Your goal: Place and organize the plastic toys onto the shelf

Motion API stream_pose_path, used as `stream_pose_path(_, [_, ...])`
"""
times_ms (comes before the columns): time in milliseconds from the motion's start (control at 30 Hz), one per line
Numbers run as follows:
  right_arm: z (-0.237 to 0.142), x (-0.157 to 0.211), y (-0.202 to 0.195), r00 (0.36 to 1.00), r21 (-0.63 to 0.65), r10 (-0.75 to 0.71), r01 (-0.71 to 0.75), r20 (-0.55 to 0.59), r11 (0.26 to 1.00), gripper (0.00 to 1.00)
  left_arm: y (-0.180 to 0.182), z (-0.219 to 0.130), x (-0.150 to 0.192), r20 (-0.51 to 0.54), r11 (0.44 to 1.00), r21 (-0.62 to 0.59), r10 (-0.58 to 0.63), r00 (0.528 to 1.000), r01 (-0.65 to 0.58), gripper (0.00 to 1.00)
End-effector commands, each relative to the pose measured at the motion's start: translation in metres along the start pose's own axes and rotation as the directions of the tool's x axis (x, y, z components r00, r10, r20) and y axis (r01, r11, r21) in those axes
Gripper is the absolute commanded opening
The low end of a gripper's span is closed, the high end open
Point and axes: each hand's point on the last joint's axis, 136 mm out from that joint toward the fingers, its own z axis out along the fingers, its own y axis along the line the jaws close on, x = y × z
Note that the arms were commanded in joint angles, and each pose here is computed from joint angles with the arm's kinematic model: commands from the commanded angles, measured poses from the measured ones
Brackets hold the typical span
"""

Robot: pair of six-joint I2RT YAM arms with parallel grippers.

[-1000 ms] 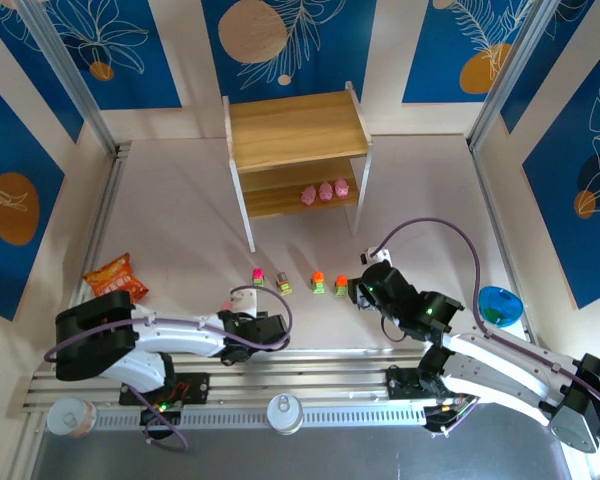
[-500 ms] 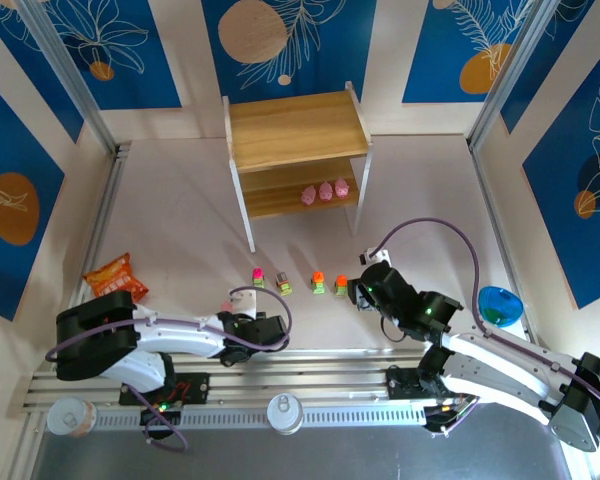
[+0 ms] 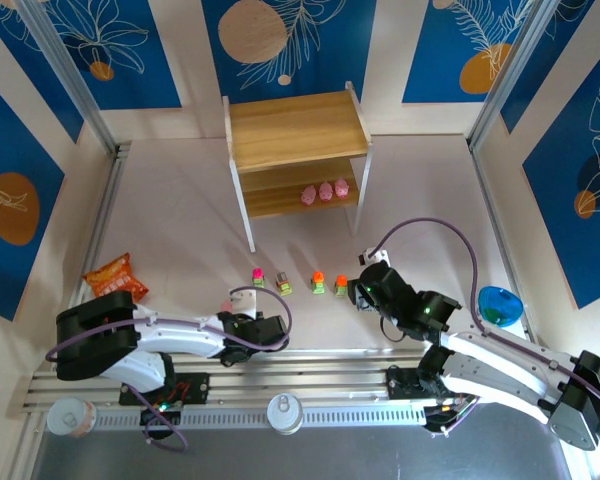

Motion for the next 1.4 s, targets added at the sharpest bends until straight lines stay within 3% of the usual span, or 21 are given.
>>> stream_pose_path(0, [-0.001,-0.005,0.002,1.000,0.002,-0.010,0.010,0.019,1.000,0.35,0.004,0.001,-0.005,0.016,0.999,-0.033,0.044,0.999,-0.043,0.29])
stream_pose_path(533, [-0.002,-0.006,0.000,1.000,0.007,-0.003,0.003,0.021,1.000,0.36,-0.025,-0.030,-0.052,0.087,0.996,0.014,0.088,0.992,-0.089,0.27])
stream_pose_path(1367, [0.000,-0.006,-0.004,1.000,0.011,0.020,-0.020,0.013,1.000,0.36,-0.083,-0.040,-0.192,0.168,0.988,0.116,0.085,0.982,-0.106,0.28])
